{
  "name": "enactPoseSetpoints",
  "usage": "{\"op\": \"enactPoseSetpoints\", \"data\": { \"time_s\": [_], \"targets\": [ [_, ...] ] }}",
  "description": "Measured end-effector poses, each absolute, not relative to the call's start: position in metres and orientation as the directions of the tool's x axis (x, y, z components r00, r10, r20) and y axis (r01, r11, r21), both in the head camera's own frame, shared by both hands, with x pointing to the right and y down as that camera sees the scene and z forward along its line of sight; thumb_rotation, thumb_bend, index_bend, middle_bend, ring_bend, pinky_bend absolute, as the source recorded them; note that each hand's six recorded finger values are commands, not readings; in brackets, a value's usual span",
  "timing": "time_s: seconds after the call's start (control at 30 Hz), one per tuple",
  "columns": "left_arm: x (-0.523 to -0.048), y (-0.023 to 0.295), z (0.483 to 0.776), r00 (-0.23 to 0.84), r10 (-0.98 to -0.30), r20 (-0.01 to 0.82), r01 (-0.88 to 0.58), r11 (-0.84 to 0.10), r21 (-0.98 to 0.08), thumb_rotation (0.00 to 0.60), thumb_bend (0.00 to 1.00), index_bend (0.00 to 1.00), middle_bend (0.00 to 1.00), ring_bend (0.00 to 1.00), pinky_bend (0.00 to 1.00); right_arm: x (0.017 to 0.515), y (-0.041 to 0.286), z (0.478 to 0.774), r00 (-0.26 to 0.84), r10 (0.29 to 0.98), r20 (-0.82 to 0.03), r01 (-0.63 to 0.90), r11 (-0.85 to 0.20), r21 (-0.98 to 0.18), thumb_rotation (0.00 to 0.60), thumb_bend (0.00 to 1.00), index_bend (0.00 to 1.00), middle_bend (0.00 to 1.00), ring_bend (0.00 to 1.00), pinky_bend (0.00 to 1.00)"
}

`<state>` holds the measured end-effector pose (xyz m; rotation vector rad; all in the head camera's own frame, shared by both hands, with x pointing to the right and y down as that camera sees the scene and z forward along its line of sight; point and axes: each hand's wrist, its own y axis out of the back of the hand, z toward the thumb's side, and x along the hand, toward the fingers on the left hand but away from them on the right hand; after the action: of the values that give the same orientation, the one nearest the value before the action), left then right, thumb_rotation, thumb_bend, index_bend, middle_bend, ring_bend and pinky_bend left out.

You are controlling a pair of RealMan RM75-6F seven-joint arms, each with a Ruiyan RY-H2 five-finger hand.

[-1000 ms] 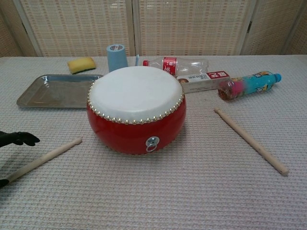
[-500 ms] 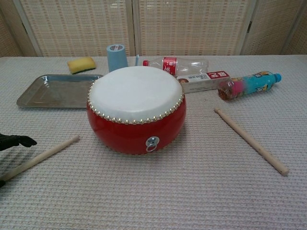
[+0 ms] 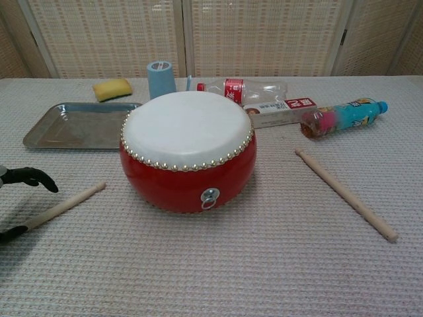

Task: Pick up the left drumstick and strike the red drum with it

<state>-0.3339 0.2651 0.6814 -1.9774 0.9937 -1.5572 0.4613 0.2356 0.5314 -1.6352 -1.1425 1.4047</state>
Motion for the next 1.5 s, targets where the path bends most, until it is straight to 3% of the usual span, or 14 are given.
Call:
{"op": "enactPoseSetpoints", "data": {
  "time_s": [0.53, 1.1, 1.5],
  "targets": [
    [-0.321, 0.260, 0.696, -0.016, -0.709, 0.705, -0.263, -0.677, -0.687, 0.600, 0.33, 0.36, 0.19, 0.17, 0.14, 0.466, 0.237, 0.531, 0.013, 0.924, -0.381, 0.182, -0.377, -0.908, 0.600, 0.00, 0.00, 0.00, 0.00, 0.00],
    [-0.321, 0.257, 0.704, -0.078, -0.699, 0.711, -0.231, -0.681, -0.695, 0.600, 0.33, 0.35, 0.19, 0.17, 0.14, 0.466, 0.238, 0.532, 0.009, 0.921, -0.390, 0.182, -0.384, -0.905, 0.600, 0.00, 0.00, 0.00, 0.00, 0.00],
    [-0.321, 0.258, 0.710, -0.081, -0.680, 0.729, -0.244, -0.695, -0.676, 0.600, 0.34, 0.46, 0.20, 0.17, 0.15, 0.465, 0.238, 0.532, 0.008, 0.919, -0.393, 0.180, -0.388, -0.904, 0.600, 0.00, 0.00, 0.00, 0.00, 0.00]
  ]
}}
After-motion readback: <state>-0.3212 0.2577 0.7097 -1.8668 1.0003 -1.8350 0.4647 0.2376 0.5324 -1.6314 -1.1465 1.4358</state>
